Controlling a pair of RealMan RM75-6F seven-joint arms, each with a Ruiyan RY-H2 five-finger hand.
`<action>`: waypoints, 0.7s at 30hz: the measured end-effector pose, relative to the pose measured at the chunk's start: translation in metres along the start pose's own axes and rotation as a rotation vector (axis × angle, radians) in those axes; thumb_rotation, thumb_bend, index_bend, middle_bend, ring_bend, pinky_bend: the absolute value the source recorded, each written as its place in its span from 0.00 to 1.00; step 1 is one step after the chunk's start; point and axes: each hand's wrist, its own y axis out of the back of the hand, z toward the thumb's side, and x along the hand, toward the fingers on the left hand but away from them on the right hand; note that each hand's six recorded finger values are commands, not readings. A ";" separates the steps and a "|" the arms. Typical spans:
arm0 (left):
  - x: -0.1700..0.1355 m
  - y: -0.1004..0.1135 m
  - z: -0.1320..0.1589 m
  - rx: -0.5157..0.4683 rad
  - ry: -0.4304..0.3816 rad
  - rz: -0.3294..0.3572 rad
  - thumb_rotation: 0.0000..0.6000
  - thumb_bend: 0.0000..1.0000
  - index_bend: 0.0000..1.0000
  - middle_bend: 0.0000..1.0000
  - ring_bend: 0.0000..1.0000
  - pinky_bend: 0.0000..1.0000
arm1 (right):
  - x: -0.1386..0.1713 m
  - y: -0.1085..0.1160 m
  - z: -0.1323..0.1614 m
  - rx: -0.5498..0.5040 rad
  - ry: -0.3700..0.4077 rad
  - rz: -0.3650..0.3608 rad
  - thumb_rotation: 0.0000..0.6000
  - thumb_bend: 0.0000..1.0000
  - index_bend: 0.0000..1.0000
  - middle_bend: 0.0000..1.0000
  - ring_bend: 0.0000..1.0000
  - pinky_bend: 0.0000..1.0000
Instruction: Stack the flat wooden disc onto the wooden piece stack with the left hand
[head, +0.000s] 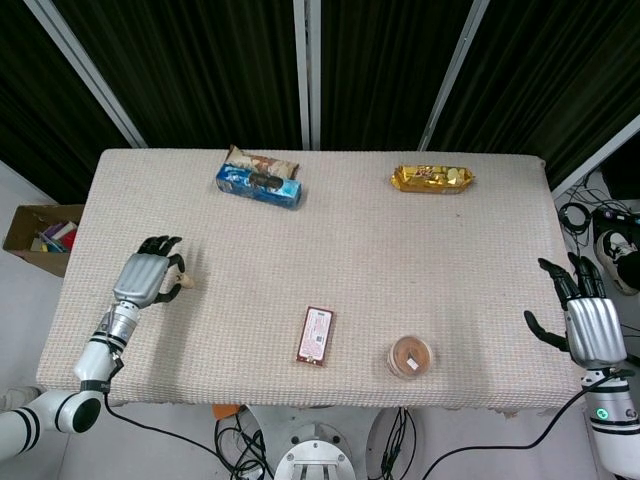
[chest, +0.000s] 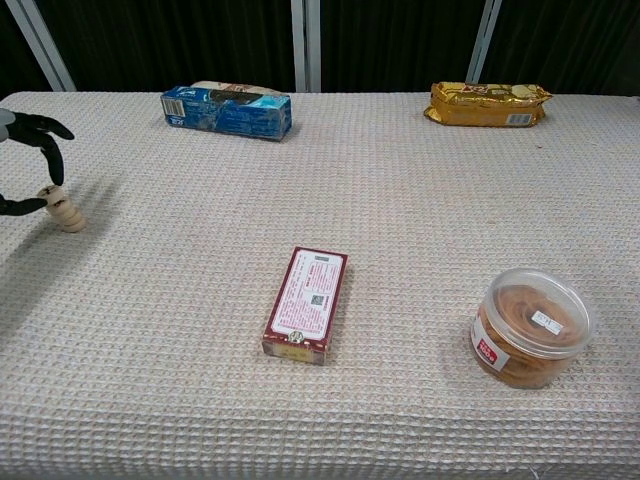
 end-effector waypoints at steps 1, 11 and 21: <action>0.000 0.000 0.000 0.000 0.000 0.001 1.00 0.37 0.46 0.09 0.06 0.09 | 0.000 0.000 0.000 0.000 0.000 0.000 1.00 0.23 0.15 0.24 0.00 0.00; 0.004 -0.002 -0.001 0.011 0.012 -0.014 1.00 0.35 0.45 0.09 0.06 0.09 | 0.000 0.000 -0.001 -0.001 -0.005 0.000 1.00 0.23 0.15 0.24 0.00 0.00; 0.005 -0.002 -0.003 0.027 0.027 -0.012 1.00 0.35 0.44 0.09 0.06 0.09 | 0.000 -0.001 -0.002 -0.003 -0.008 0.001 1.00 0.23 0.15 0.24 0.00 0.00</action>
